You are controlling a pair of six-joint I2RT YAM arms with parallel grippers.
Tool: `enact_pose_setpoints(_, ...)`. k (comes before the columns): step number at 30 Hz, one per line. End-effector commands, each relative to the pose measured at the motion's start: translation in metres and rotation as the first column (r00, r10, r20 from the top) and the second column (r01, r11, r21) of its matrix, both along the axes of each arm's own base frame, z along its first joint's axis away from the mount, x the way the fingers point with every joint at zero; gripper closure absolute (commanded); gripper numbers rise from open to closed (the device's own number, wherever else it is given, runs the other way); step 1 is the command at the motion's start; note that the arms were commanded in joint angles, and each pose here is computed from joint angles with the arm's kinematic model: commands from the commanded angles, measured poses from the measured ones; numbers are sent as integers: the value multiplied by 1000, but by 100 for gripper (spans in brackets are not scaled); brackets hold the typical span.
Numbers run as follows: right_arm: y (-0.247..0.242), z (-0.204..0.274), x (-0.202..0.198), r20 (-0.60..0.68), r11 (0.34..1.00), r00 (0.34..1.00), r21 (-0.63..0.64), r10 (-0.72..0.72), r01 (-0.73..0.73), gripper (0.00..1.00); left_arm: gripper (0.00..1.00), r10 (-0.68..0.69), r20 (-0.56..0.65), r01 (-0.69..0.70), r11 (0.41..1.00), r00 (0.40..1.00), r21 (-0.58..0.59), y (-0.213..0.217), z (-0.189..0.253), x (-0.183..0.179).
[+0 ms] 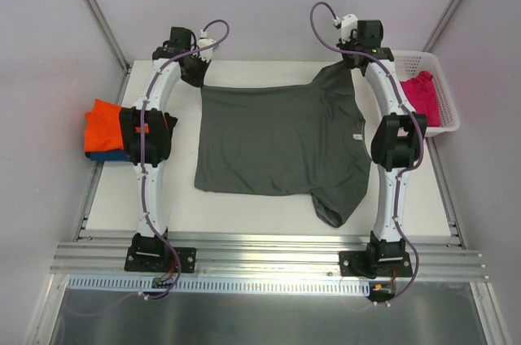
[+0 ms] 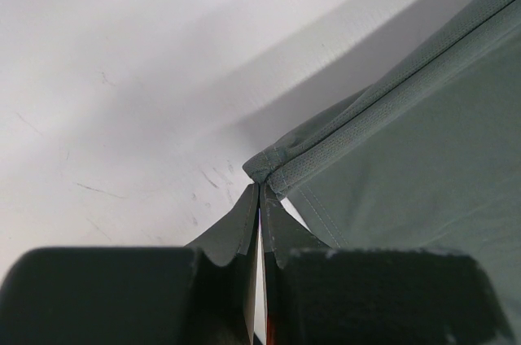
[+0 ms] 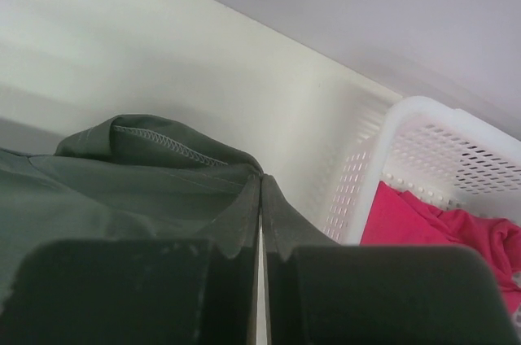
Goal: Fold and stack the t-shirts
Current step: Flatten the tshirt out
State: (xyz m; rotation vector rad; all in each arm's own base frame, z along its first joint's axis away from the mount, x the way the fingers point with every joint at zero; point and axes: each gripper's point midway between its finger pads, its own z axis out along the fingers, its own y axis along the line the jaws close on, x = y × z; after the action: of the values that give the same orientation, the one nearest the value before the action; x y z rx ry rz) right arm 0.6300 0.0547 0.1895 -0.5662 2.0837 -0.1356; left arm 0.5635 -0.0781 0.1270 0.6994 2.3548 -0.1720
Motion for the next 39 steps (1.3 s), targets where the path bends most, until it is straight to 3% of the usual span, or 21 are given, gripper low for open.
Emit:
enact_pose_setpoints(1,-6,45,-8,77,1000,997,-25,8,-6,99,100,9,88,-11,1000,996,23,8,38,2)
enact_pose_setpoints(12,0,30,2,70,999,997,-48,11,-8,99,100,28,92,-31,999,995,37,16,46,-7)
enact_pose_setpoints(20,2,38,-20,39,998,998,-50,39,-37,100,100,28,100,-33,998,995,46,22,55,-16)
enact_pose_setpoints(32,-1,-10,-24,-72,999,997,-33,27,-30,100,100,95,9,-95,995,995,11,21,9,-7)
enact_pose_setpoints(39,-5,-1,-36,-83,999,996,-26,17,-20,99,100,93,7,-93,995,996,19,22,5,-6)
